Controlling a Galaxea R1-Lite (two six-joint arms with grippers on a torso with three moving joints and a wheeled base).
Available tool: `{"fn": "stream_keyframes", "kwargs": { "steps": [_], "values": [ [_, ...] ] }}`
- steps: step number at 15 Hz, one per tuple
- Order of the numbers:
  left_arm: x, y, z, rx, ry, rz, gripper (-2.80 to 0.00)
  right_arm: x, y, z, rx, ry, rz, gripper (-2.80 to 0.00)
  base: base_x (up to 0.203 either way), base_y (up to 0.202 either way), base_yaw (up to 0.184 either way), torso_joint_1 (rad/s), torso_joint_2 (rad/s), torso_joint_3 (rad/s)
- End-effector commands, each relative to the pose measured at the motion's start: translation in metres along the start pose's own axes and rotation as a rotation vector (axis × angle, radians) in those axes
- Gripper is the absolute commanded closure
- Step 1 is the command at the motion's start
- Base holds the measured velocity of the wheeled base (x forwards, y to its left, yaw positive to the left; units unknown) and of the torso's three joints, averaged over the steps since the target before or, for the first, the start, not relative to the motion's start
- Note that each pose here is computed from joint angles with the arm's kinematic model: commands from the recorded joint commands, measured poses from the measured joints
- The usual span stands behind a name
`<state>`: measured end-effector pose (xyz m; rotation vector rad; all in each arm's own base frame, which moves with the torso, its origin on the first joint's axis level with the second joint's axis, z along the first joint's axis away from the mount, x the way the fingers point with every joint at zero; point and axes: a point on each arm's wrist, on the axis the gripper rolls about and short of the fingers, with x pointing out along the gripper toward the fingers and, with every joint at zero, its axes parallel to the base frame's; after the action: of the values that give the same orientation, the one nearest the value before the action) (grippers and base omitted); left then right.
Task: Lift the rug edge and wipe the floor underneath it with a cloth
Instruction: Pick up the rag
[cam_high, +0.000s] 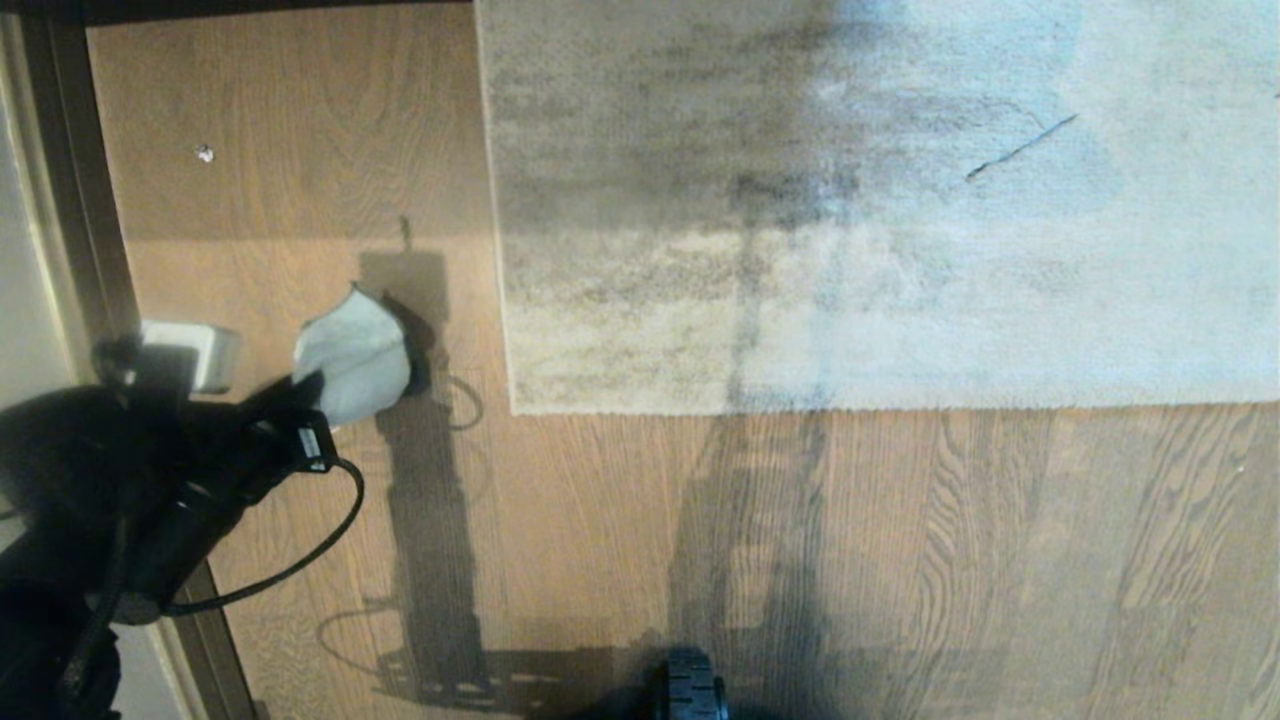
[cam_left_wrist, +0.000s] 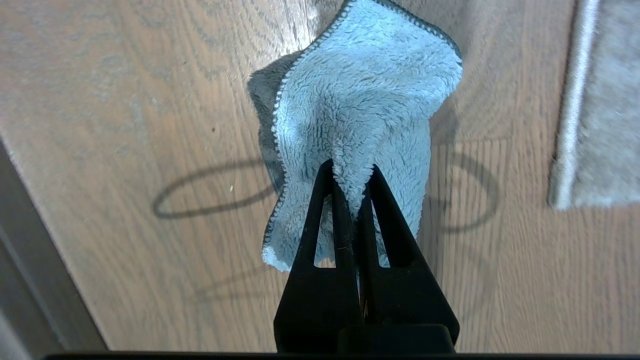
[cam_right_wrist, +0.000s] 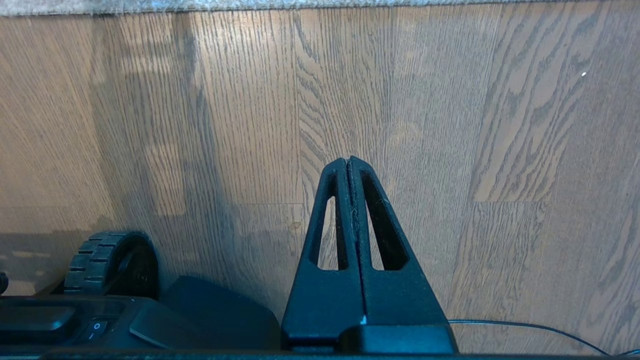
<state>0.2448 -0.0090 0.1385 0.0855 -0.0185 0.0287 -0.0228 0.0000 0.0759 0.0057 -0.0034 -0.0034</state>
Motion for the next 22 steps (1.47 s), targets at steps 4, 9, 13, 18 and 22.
{"fn": "stream_keyframes", "kwargs": {
  "steps": [4,9,13,18,22],
  "values": [
    [-0.021,0.002,0.01,-0.003,-0.037,0.001,0.0,0.0,0.0,0.0,0.0,-0.001,0.0,0.0,0.0,0.0,0.0,0.0,0.0,0.0],
    [-0.03,0.004,0.021,-0.01,-0.086,0.009,0.0,0.0,0.0,0.0,0.0,-0.001,0.0,0.0,0.0,0.0,0.0,0.0,0.0,0.0],
    [-0.046,0.005,0.024,-0.012,-0.101,0.01,0.0,0.0,0.0,0.0,0.0,-0.001,0.0,0.0,0.0,0.0,0.0,0.0,0.0,0.0],
    [-0.07,0.007,0.022,-0.012,-0.105,0.009,0.0,0.0,0.0,0.0,0.0,-0.001,0.0,0.0,0.0,0.0,0.0,0.0,0.0,0.0],
    [-0.076,0.008,0.027,-0.013,-0.133,0.013,0.0,0.0,0.0,0.0,0.0,-0.001,0.0,0.0,0.0,0.0,0.0,0.0,0.0,0.0]
  ]
}}
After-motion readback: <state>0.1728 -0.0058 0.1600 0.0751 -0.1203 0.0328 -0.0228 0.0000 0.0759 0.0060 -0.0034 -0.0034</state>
